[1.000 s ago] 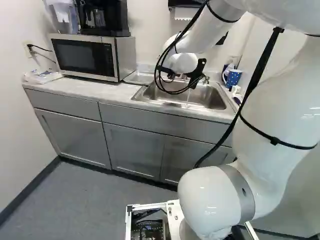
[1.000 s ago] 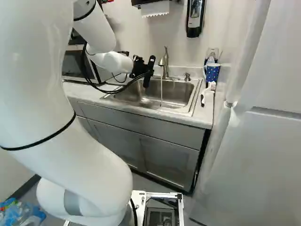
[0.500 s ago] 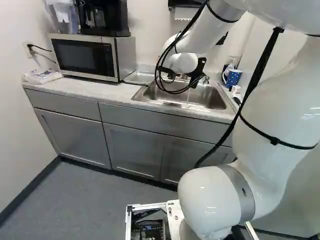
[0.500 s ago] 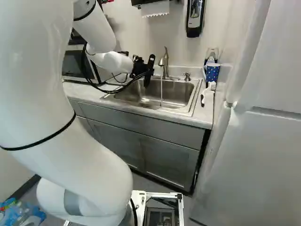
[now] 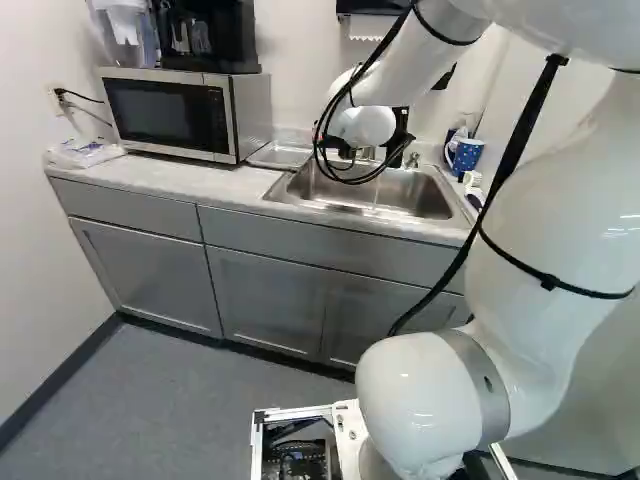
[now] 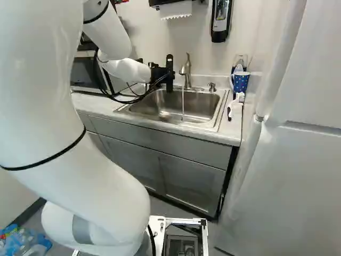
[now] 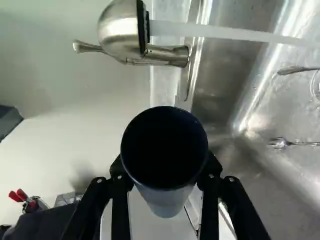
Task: Rinse the cup and place it in the tray
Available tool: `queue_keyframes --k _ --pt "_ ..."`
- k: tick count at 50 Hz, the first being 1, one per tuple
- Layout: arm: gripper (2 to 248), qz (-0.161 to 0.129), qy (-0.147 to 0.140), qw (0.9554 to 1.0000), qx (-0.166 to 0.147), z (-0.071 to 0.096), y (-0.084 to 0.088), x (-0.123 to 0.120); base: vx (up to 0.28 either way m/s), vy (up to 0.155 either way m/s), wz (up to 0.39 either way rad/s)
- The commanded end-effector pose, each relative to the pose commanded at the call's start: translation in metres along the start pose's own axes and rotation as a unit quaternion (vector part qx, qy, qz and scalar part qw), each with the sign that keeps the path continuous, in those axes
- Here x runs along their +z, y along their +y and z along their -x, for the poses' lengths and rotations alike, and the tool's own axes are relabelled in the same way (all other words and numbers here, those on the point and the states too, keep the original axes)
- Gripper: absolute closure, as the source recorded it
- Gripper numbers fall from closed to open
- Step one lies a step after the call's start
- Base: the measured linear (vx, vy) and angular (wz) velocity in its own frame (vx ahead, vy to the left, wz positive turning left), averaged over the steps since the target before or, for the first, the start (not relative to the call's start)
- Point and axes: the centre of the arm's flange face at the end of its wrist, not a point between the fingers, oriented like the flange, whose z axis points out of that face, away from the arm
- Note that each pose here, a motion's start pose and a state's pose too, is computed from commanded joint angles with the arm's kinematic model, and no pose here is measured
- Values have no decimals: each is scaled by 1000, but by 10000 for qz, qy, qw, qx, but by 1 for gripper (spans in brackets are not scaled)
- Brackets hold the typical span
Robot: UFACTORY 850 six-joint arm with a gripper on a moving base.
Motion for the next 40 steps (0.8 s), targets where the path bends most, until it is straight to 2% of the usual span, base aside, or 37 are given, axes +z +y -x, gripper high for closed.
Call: queue_keyframes --k 9,19,21,31,40 --pt "124 0 0 9989 -472 0 0 0 0 0 0" --pt "124 0 0 9950 -997 0 0 0 0 0 0" --pt "124 0 0 9950 -1000 0 0 0 0 0 0" --pt "124 0 0 9884 -1521 0 0 0 0 0 0" --pt "124 0 0 9801 -1987 0 0 0 0 0 0"
